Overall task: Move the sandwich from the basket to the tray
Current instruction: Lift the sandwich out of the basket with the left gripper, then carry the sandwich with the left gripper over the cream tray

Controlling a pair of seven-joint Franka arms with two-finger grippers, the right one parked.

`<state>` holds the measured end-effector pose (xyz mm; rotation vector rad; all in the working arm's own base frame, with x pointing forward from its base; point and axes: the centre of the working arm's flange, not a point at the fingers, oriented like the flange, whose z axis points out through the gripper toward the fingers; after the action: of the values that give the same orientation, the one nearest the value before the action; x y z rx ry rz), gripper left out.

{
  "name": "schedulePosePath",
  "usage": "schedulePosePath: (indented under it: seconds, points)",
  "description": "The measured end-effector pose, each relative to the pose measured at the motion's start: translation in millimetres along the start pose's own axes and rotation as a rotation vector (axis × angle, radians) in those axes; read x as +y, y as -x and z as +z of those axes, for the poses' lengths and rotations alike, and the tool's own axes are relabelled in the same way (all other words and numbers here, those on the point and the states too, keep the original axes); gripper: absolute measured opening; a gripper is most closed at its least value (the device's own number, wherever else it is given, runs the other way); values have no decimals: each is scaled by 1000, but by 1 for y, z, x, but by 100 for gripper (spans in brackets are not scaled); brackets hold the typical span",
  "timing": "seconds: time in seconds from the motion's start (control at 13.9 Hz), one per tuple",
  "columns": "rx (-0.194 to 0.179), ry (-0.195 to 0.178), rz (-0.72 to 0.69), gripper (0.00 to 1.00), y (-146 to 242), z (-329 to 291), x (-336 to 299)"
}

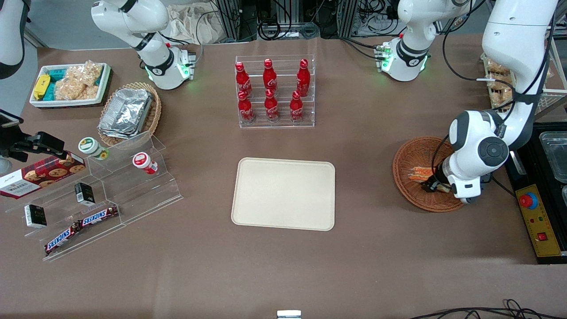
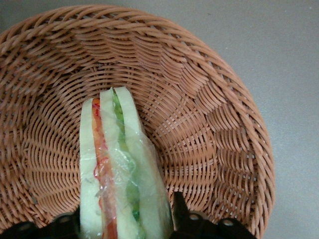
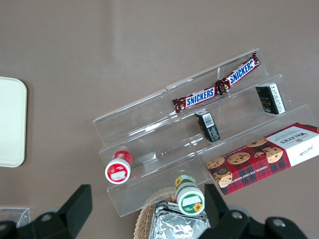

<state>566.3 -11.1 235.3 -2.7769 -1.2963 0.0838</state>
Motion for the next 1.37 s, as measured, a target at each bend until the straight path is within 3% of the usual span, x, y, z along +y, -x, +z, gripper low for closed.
schedulePosePath:
  seconds: [0.07, 0.22, 0.5, 0.72, 0.94, 1.15, 1.37]
  points:
    - [1, 2, 2, 52, 0, -1, 1]
    - [-1, -4, 10, 41, 1, -4, 2]
    - [-19, -55, 89, 36, -4, -38, 9]
    - [-20, -76, 193, 21, -12, -97, 26]
    - [-29, -87, 357, 21, -7, -161, 45]
    - [-20, -59, 569, 21, 19, -228, 71]
    - [-2, -3, 779, 21, 82, -276, 106]
